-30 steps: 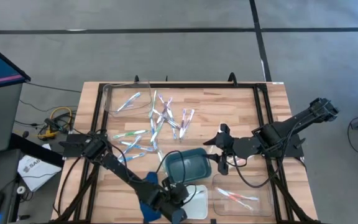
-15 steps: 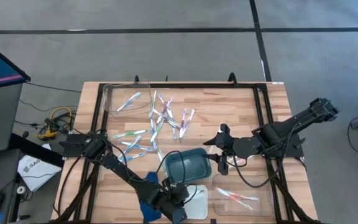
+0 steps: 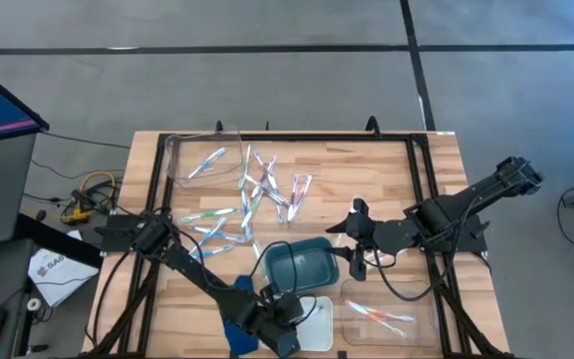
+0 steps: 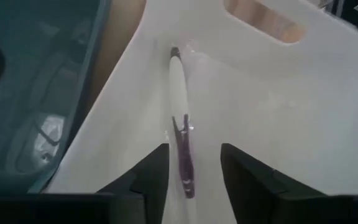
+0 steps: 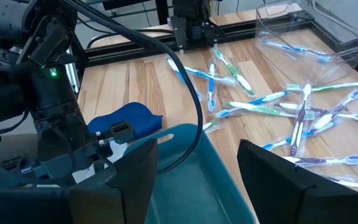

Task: Pick & Place Toothbrushes
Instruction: Put the purple toothbrush into the white bin, then put the green toothbrush into the green bin

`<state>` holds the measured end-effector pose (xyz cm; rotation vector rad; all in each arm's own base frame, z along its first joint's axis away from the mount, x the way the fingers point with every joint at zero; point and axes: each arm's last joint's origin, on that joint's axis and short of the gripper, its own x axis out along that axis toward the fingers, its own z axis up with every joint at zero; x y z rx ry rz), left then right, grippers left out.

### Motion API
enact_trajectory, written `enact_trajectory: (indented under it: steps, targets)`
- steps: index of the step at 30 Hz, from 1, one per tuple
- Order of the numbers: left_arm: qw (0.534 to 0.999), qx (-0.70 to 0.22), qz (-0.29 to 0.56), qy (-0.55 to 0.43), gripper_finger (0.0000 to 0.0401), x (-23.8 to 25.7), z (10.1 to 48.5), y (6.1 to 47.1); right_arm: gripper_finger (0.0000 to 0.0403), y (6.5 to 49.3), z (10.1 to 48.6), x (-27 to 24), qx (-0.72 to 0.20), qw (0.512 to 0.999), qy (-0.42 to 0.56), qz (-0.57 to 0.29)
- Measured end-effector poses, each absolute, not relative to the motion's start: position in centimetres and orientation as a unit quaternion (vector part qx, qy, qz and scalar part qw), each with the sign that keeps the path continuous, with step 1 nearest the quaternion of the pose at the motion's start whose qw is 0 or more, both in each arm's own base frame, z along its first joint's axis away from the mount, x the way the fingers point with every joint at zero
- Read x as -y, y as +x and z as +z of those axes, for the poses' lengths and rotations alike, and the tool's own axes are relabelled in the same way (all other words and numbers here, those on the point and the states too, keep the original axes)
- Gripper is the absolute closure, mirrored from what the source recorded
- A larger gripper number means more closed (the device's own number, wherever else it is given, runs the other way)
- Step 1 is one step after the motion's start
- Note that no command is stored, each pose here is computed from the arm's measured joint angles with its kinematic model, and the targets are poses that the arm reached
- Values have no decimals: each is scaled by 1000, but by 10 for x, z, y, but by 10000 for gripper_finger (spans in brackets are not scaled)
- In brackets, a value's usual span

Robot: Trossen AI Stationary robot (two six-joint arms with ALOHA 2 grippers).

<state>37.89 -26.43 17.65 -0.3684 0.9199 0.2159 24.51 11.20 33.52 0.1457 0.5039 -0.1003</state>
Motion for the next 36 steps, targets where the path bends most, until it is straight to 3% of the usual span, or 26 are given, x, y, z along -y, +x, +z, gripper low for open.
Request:
enact_trajectory:
  steps: [9,14,19,29,36]
  targets:
    - [902,-392,52,-171,246,254,245,364,187,245,335,-112,-250,965,70,-49]
    - [937,-327,45,-117,246,236,296,341,187,245,334,-112,-254,964,62,-49]
    - [960,-264,94,-29,246,206,326,311,187,246,335,-110,-254,966,28,-44]
    - [958,-217,183,29,246,122,320,270,187,259,335,-75,-260,961,-45,-86]
    - [981,-140,136,23,246,70,288,254,187,285,317,-40,-286,945,-44,-153]
